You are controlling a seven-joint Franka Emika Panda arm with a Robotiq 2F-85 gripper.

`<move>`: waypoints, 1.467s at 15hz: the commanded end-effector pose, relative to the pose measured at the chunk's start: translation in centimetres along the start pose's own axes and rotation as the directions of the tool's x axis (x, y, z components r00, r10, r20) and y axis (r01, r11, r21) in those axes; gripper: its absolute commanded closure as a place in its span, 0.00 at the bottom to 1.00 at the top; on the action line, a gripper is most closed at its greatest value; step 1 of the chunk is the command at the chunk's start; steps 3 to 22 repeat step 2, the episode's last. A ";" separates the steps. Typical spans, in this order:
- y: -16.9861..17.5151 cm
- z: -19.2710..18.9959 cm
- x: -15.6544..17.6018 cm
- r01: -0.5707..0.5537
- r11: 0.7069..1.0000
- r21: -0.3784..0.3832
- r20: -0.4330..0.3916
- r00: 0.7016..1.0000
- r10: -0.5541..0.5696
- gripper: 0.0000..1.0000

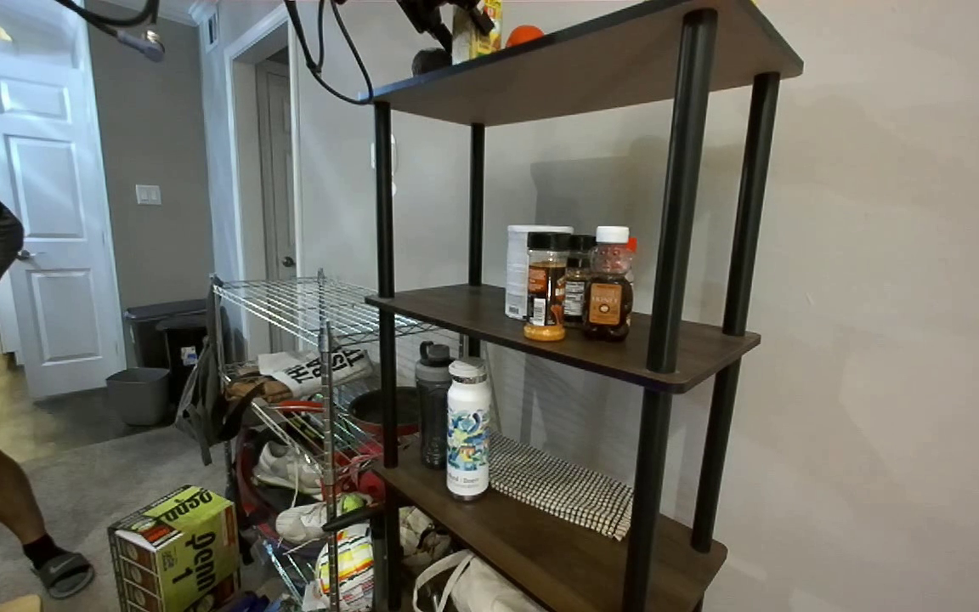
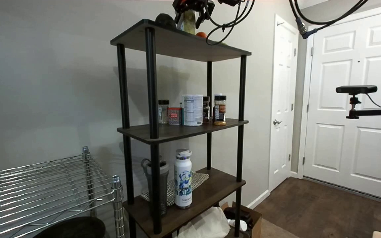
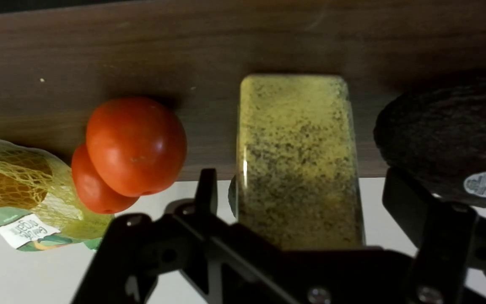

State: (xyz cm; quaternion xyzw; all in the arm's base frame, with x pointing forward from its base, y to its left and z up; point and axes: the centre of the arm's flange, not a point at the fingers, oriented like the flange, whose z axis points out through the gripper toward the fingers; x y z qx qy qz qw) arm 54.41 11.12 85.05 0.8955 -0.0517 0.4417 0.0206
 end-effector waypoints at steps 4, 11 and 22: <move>0.0 0.0 0.0 0.000 1.000 0.000 0.000 1.000 0.000 0.00; 0.0 0.0 0.0 0.000 1.000 0.000 0.000 1.000 0.000 0.00; 0.0 0.0 0.0 0.000 1.000 0.000 0.000 1.000 0.000 0.00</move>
